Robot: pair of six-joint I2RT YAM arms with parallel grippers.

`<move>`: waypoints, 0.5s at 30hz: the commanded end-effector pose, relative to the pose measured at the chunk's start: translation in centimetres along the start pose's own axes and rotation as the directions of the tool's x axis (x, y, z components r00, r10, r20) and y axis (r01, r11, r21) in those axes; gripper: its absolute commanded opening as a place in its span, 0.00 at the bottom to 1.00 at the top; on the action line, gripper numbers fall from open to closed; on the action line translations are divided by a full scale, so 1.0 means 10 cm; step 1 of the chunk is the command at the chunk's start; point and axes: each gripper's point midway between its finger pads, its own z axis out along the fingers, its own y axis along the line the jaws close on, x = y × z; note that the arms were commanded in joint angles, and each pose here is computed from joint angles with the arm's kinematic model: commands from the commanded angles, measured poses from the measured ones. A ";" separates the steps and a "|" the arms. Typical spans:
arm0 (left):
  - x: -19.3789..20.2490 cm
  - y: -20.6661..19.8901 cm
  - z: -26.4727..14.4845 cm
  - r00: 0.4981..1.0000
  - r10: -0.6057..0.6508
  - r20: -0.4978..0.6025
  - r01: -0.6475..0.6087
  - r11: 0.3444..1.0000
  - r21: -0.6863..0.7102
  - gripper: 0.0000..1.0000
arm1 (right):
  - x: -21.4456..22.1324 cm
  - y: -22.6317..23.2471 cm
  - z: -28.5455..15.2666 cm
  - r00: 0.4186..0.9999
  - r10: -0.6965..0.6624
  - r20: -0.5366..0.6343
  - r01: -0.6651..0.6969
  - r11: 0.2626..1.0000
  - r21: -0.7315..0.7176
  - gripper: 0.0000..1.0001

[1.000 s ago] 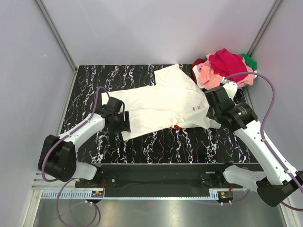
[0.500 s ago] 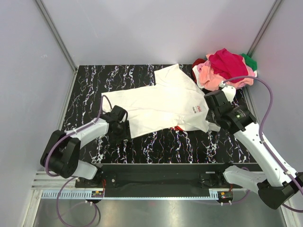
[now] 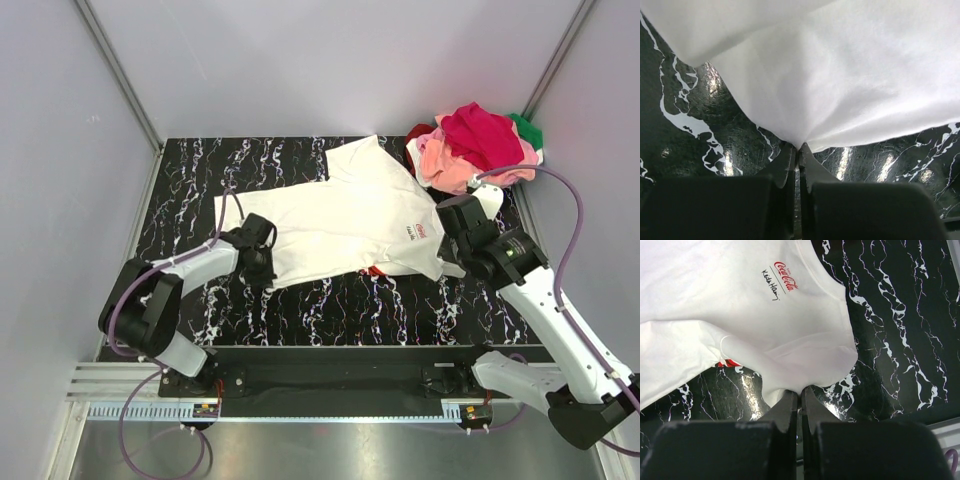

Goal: Fold and stack the t-shirts
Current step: Flatten the tshirt out

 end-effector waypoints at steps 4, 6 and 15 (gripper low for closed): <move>-0.01 0.07 -0.43 0.998 0.034 0.048 -0.033 0.999 -0.017 0.00 | 0.16 0.00 -0.11 0.996 0.056 -0.064 -0.059 0.997 -0.053 0.00; 0.07 0.13 -0.78 0.997 0.021 0.073 -0.021 1.000 -0.007 0.00 | 0.23 0.00 -0.19 0.993 0.079 -0.090 -0.087 0.993 -0.083 0.00; 0.66 0.41 -1.64 0.983 -0.138 0.117 0.132 0.989 0.062 0.00 | 0.66 -0.04 -0.56 0.947 0.213 -0.242 -0.263 0.944 -0.198 0.00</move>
